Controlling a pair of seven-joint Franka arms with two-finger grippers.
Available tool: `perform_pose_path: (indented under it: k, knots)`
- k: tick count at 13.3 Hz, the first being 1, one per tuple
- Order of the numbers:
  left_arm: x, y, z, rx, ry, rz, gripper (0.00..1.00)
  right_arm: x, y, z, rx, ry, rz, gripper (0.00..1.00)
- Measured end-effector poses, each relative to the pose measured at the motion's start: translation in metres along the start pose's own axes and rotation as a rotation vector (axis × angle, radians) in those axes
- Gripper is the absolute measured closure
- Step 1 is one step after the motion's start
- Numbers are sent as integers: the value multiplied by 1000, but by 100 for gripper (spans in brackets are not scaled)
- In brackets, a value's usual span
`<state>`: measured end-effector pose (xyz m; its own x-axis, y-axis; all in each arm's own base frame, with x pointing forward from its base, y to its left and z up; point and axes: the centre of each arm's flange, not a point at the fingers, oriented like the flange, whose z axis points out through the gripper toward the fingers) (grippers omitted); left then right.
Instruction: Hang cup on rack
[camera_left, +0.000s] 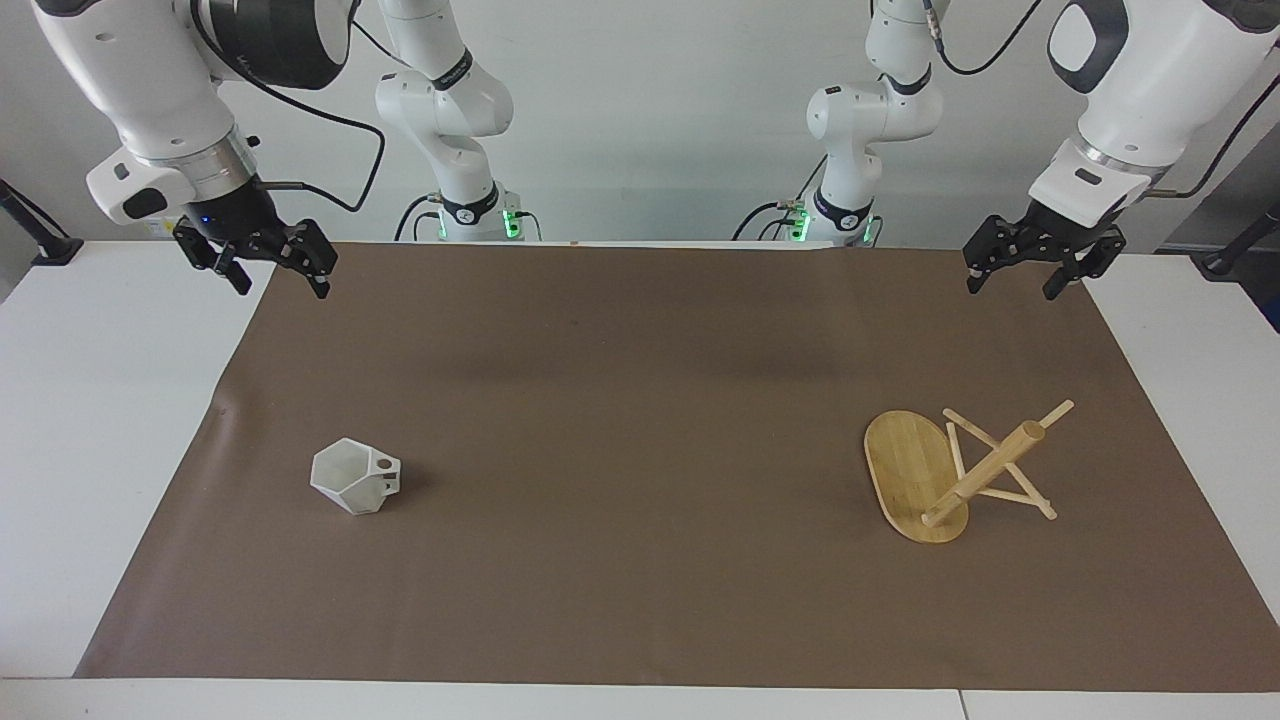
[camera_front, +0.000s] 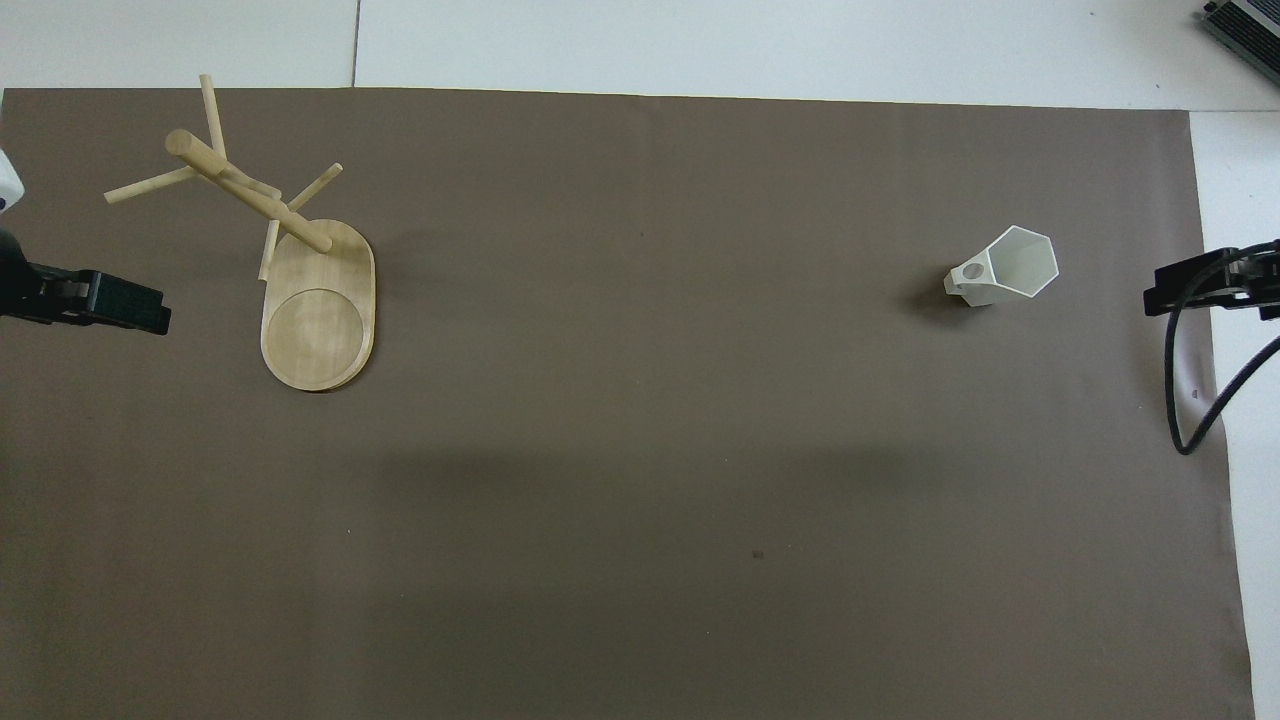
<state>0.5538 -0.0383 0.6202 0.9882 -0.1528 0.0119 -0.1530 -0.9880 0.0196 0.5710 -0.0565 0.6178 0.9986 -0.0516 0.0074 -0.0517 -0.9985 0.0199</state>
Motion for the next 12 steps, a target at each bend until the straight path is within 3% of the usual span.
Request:
perform_pose_path:
  k: [4,12]
  knots:
    - [0,0,0,0,0,0,0,0,0,2,0,2,0,0]
    - [0,0,0,0,0,0,0,11,17,27,-7,103,28,0]
